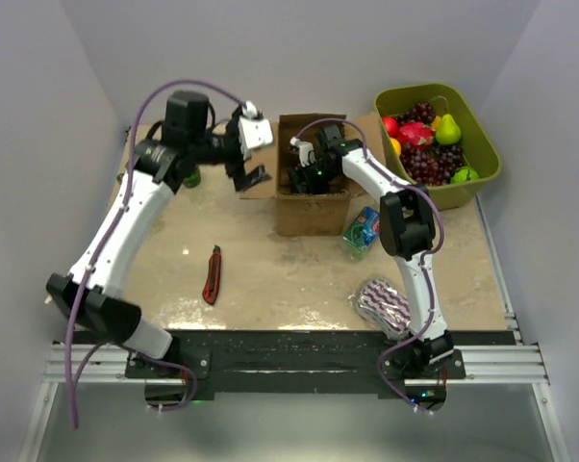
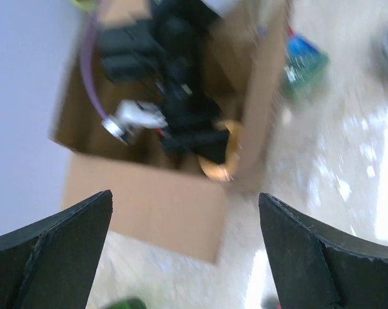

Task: Unpack the express box
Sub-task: Pick up the product from the express box.

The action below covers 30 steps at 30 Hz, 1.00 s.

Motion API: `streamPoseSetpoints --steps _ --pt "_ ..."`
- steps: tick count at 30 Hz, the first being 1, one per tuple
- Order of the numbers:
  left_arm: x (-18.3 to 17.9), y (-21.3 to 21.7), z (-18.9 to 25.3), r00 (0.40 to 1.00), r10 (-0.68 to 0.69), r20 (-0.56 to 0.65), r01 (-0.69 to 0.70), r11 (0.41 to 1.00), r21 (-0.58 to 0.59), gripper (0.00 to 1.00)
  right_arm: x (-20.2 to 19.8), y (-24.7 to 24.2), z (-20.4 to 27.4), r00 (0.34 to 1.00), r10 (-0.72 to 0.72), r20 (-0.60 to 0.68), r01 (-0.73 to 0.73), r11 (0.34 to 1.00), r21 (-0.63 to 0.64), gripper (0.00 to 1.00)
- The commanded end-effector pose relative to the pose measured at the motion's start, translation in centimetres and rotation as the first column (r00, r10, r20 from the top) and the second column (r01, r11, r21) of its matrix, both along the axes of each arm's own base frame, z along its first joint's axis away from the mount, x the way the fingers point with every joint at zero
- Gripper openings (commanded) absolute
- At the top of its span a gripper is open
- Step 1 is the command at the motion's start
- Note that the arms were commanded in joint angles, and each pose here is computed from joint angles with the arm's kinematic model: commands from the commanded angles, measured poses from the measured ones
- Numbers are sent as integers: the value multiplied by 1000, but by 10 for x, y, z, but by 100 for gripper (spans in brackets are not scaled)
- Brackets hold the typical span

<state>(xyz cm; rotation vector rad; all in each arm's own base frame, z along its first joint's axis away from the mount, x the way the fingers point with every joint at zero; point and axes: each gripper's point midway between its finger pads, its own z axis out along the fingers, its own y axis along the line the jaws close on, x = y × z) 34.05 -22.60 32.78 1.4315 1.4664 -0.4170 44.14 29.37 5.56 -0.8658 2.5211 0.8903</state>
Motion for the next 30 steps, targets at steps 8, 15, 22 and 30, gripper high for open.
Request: streamPoseSetpoints --steps 8,15,22,30 --pt "39 -58 -77 750 -125 -650 -50 968 -244 91 -27 12 -36 992 63 -106 -64 998 -7 71" --pt "6 -72 -87 711 -231 -665 64 962 -265 95 -28 13 -40 991 57 -120 -58 998 -7 71" --pt "-11 -77 -94 619 -328 -714 189 944 -270 95 -29 12 -43 991 48 -127 -50 999 -14 72" --pt "-10 -80 -163 794 -90 -601 163 984 68 93 -26 13 -42 992 47 -115 -49 999 -12 72"
